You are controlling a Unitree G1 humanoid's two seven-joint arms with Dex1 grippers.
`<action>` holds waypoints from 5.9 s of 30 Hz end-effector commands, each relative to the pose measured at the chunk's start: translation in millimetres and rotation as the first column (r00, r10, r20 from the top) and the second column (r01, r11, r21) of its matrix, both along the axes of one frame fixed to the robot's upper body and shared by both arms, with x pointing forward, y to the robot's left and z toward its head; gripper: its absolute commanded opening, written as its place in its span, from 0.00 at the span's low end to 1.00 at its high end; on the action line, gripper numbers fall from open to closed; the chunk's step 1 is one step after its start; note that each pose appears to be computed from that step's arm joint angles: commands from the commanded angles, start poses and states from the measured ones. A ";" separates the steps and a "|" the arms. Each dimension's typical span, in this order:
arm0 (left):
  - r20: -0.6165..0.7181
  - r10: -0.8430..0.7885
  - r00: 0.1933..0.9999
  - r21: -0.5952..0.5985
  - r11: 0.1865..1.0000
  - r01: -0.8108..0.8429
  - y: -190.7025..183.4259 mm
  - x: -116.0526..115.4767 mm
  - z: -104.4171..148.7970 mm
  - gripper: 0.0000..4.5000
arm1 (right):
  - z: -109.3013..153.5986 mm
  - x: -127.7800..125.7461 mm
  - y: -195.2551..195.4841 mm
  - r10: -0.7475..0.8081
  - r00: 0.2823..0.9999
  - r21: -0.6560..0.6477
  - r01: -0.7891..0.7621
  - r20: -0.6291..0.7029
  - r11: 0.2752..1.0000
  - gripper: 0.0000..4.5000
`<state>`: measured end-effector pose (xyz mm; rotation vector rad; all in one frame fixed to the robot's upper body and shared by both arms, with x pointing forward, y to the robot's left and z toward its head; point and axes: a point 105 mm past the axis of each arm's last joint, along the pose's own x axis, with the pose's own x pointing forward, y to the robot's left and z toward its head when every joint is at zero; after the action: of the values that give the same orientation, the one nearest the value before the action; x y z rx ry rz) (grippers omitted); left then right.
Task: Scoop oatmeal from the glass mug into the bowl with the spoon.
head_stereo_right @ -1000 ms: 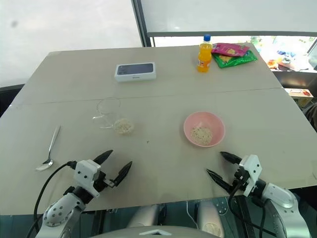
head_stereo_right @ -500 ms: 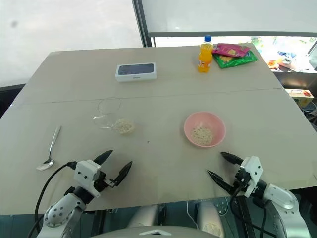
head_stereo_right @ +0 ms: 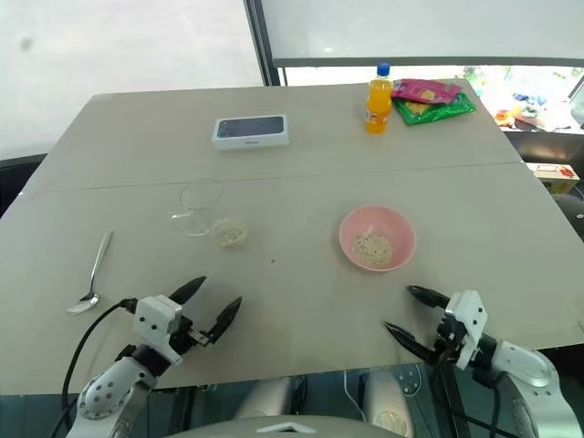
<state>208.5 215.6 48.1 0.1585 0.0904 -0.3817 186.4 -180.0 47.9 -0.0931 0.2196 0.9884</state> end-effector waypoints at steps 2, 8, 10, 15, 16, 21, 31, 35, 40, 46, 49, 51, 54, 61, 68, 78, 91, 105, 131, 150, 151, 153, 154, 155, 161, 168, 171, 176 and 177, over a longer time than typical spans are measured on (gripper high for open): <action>0.059 0.146 0.987 -0.038 0.989 -0.144 41.8 3.9 24.1 1.00 | 25.3 -7.6 1.8 0.118 0.993 0.026 -0.118 0.030 0.993 0.99; 0.107 0.224 0.969 -0.066 0.974 -0.217 73.1 8.7 67.3 1.00 | 69.0 -16.6 7.3 0.289 0.952 0.018 -0.292 0.097 0.956 0.99; 0.039 0.246 0.968 -0.058 0.968 -0.244 86.5 6.3 63.5 1.00 | 80.1 -17.2 8.7 0.324 0.938 0.014 -0.328 0.122 0.945 0.99; -0.026 0.532 0.846 -0.080 0.843 -0.533 157.3 7.0 79.5 1.00 | 100.7 -15.5 9.6 0.409 0.899 0.036 -0.419 0.160 0.907 0.99; -0.021 0.549 0.836 -0.070 0.833 -0.549 162.8 8.4 85.7 1.00 | 108.1 -14.0 12.2 0.413 0.894 0.070 -0.430 0.172 0.900 0.99; -0.102 0.565 0.819 0.059 0.825 -0.562 181.7 8.9 77.6 1.00 | 133.7 -11.2 28.9 0.454 0.856 0.135 -0.495 0.248 0.859 0.99; -0.259 0.509 0.821 0.105 0.860 -0.500 183.1 17.5 52.2 1.00 | 126.0 -12.1 26.8 0.447 0.858 0.093 -0.481 0.254 0.872 0.99; -0.343 0.460 0.819 0.121 0.886 -0.447 179.3 23.1 39.2 1.00 | 121.9 -11.7 25.6 0.430 0.864 0.072 -0.462 0.263 0.884 0.99; -0.444 0.422 0.791 0.116 0.902 -0.416 181.2 20.3 32.4 0.72 | 120.7 -9.8 22.5 0.411 0.871 0.067 -0.443 0.270 0.894 1.00; -0.479 0.475 0.738 0.140 0.871 -0.470 191.9 13.7 26.5 0.06 | 119.2 -10.9 23.4 0.405 0.873 0.064 -0.436 0.270 0.897 1.00; -0.472 0.505 0.722 0.134 0.851 -0.508 196.5 12.5 26.4 0.02 | 118.7 -11.0 23.5 0.402 0.874 0.062 -0.433 0.272 0.899 1.00; -0.400 0.523 0.753 0.155 0.848 -0.507 199.6 18.0 33.8 0.02 | 116.8 -10.4 21.9 0.402 0.875 0.052 -0.430 0.270 0.901 1.00; -0.273 0.540 0.796 0.127 0.841 -0.527 202.0 29.2 50.0 0.02 | 114.0 -10.3 21.0 0.409 0.872 0.034 -0.433 0.267 0.901 1.00; 0.357 0.452 0.818 -0.018 0.878 -0.478 178.2 53.4 158.5 0.02 | 122.2 -2.9 21.1 0.383 0.870 0.065 -0.421 0.309 0.905 1.00; 0.607 0.162 0.778 -0.123 0.986 -0.110 97.8 63.7 223.9 0.02 | 138.3 9.0 25.2 0.372 0.858 0.100 -0.430 0.353 0.897 1.00; 0.572 -0.346 0.744 0.090 0.928 0.362 -26.8 77.4 245.3 0.02 | 208.7 95.6 58.3 -0.085 0.923 0.319 -0.042 0.375 0.947 1.00; 0.419 -0.557 0.717 0.301 0.830 0.469 -83.1 97.9 198.5 0.02 | 256.5 127.1 143.7 -0.064 0.994 0.551 0.003 0.091 0.834 1.00; 0.430 -0.560 0.708 0.294 0.829 0.476 -96.2 111.0 187.4 0.00 | 261.9 127.1 165.3 0.017 0.999 0.582 -0.040 0.045 0.812 0.70; 0.624 -0.192 0.757 -0.089 0.945 0.314 -59.8 81.8 222.2 0.62 | 272.9 176.2 94.4 -0.197 0.980 0.634 0.158 -0.008 0.757 0.00; 0.428 0.388 0.816 -0.193 0.921 -0.337 47.6 33.4 126.5 0.62 | 259.5 212.1 24.0 -0.394 0.919 0.591 0.316 0.002 0.742 0.00; 0.417 0.396 0.818 -0.186 0.918 -0.350 50.4 33.5 120.9 0.62 | 258.2 212.4 23.3 -0.397 0.918 0.590 0.320 0.001 0.742 0.00; 0.408 0.393 0.824 -0.154 0.919 -0.362 53.5 33.6 112.3 0.62 | 255.4 212.7 23.2 -0.403 0.915 0.585 0.325 0.003 0.743 0.00; 0.394 0.397 0.829 -0.147 0.918 -0.369 55.3 34.6 107.5 0.62 | 254.5 212.5 23.3 -0.403 0.915 0.585 0.325 0.004 0.743 0.00; 0.387 0.384 0.838 -0.121 0.922 -0.367 55.5 36.4 102.9 0.62 | 254.2 212.1 23.4 -0.404 0.915 0.587 0.326 0.003 0.741 0.00; 0.355 0.344 0.870 -0.046 0.935 -0.351 60.9 53.8 90.9 0.62 | 255.4 208.3 25.3 -0.409 0.912 0.598 0.323 0.008 0.733 0.00; 0.355 0.312 0.881 -0.033 0.946 -0.322 56.4 69.6 91.5 0.62 | 259.4 200.9 30.6 -0.401 0.916 0.604 0.304 0.028 0.737 0.00; 0.348 0.320 0.881 -0.037 0.944 -0.328 55.3 72.7 90.0 0.62 | 257.7 199.4 30.3 -0.406 0.914 0.609 0.307 0.026 0.732 0.00; 0.363 0.285 0.887 -0.052 0.957 -0.287 46.9 77.8 95.8 0.62 | 252.7 199.7 25.7 -0.425 0.905 0.609 0.326 0.021 0.723 0.00; 0.366 0.284 0.886 -0.057 0.957 -0.283 45.9 79.0 97.5 0.62 | 251.9 200.2 24.5 -0.429 0.903 0.609 0.330 0.019 0.721 0.00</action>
<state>286.4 265.4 134.6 0.2084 -0.2185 -0.0346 393.5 -150.3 279.9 0.4458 -0.1436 0.5837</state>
